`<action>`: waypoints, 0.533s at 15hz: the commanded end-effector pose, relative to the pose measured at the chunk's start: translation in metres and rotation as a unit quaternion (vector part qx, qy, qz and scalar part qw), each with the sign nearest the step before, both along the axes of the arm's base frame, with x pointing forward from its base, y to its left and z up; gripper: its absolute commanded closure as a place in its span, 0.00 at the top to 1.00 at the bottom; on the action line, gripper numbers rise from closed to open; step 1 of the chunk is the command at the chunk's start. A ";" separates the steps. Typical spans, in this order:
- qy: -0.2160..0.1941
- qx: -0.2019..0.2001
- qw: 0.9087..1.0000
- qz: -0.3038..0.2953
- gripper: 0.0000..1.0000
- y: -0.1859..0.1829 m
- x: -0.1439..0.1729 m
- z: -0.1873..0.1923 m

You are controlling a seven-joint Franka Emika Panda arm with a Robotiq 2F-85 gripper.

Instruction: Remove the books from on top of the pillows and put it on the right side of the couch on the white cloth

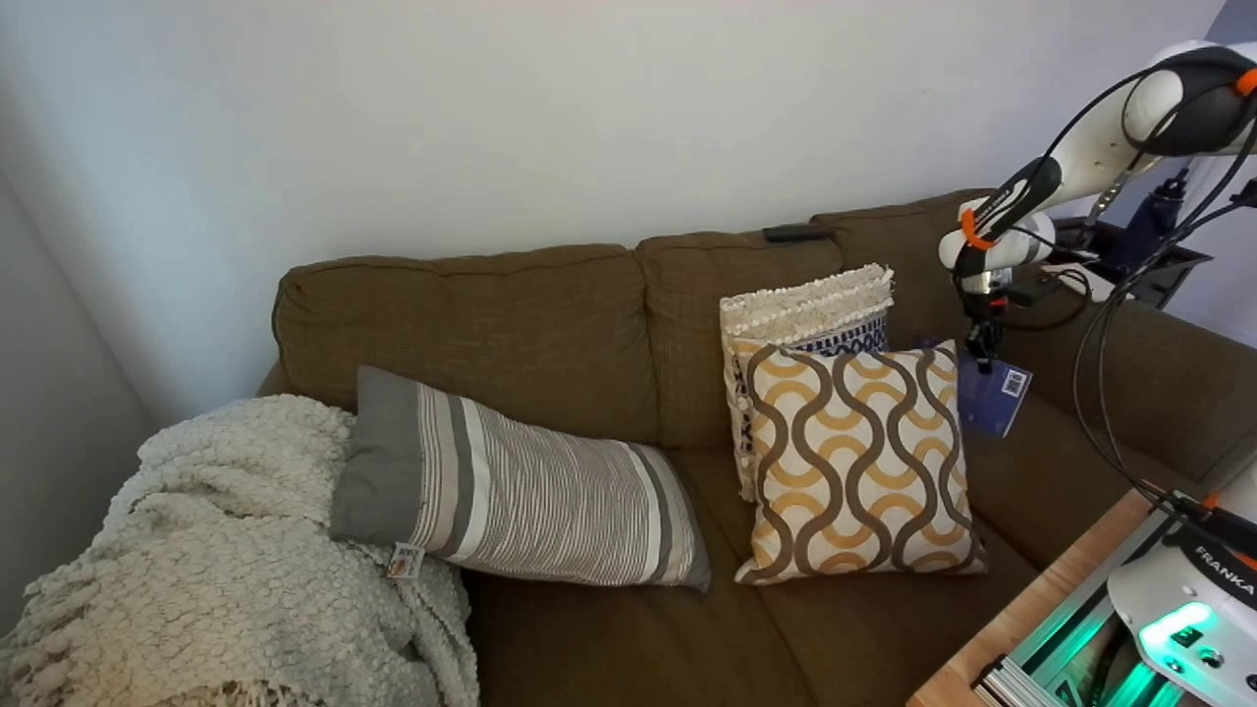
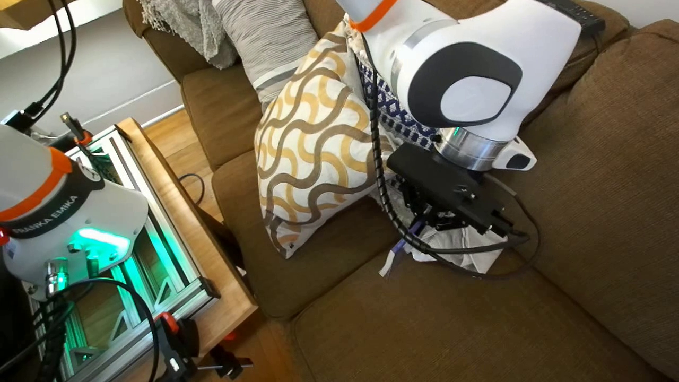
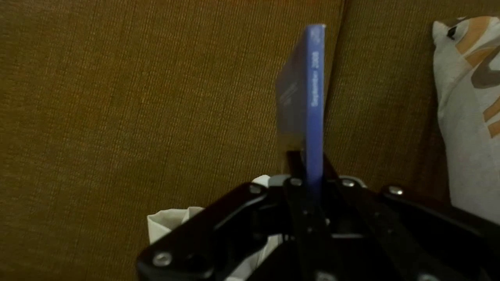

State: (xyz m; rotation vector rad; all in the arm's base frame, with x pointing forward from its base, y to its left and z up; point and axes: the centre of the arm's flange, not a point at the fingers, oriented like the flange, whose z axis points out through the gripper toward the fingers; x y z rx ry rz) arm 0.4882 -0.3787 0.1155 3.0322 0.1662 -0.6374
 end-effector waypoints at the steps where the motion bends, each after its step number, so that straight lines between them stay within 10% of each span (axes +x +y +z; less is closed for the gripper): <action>1: -0.060 -0.021 0.998 -0.007 0.03 0.017 -0.057 0.052; 8: -0.152 -0.035 0.987 -0.027 0.03 0.014 -0.049 0.065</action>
